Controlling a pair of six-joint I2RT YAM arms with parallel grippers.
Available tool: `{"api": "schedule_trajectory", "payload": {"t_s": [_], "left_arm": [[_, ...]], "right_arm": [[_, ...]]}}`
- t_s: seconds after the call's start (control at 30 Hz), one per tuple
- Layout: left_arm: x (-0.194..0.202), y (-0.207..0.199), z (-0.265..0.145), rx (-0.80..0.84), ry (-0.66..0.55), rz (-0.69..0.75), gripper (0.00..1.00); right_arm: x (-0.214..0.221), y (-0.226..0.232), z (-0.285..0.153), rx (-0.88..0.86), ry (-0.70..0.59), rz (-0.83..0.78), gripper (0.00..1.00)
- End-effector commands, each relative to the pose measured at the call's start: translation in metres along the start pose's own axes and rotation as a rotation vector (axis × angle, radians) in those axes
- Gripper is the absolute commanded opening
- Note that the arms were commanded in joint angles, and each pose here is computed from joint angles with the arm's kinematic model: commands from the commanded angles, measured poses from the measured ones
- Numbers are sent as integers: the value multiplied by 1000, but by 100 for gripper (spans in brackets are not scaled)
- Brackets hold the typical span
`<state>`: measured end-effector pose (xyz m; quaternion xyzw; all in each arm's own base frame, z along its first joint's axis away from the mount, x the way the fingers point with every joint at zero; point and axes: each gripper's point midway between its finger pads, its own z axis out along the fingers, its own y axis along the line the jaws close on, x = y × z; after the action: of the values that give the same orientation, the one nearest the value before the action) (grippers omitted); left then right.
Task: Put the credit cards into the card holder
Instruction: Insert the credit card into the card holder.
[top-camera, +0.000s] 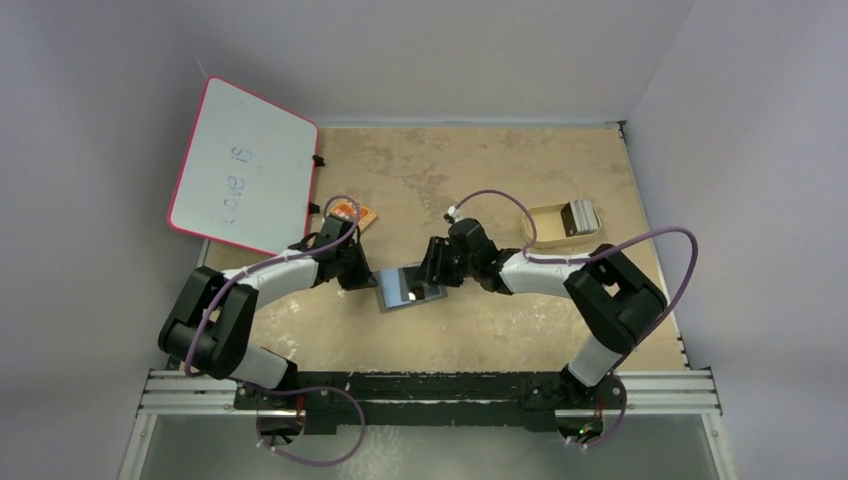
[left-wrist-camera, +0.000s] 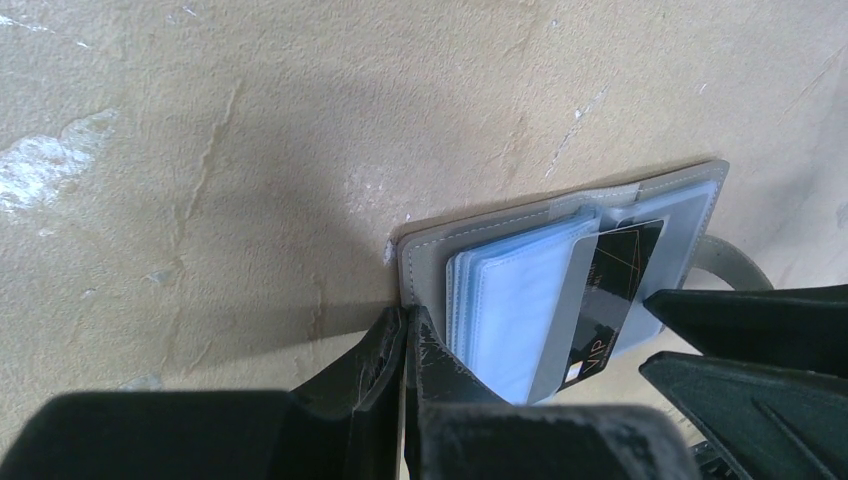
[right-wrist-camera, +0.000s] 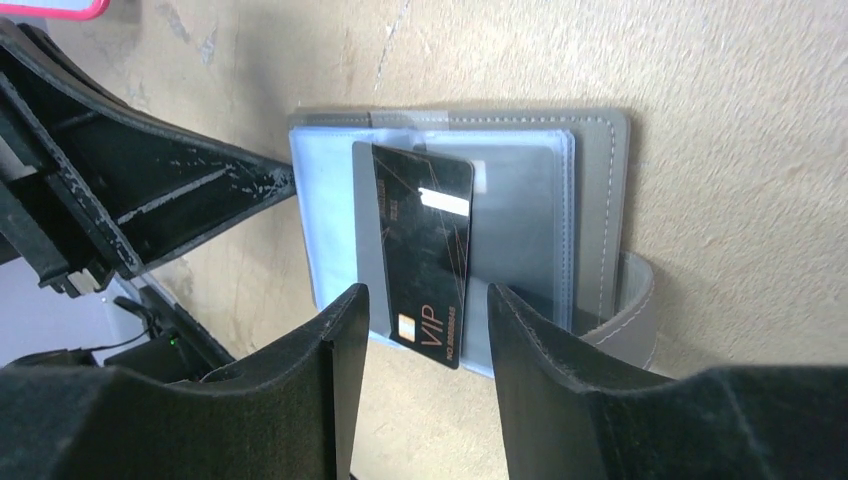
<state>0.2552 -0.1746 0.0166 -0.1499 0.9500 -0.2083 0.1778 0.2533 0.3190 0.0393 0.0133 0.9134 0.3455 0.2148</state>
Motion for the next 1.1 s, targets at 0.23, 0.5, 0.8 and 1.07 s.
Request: {"api": "schedule_trajectory", "payload": {"t_s": [0.23,0.5,0.8,1.07], "left_arm": [[-3,-11,-2,48,-15,-1,0],[-3,-12,-1,52,-12,-2,0],[-3,-14,-2,59,-11,-3,0],[-7,-18,-6,57,-14,11,0]], "right_arm": [[-9,19,18,-33,10,-91,51],[16,39,31,-131,79,-60,51],[7,45,29,-131,46,-58,50],[-5,52,12,-132,-15,-81,47]]}}
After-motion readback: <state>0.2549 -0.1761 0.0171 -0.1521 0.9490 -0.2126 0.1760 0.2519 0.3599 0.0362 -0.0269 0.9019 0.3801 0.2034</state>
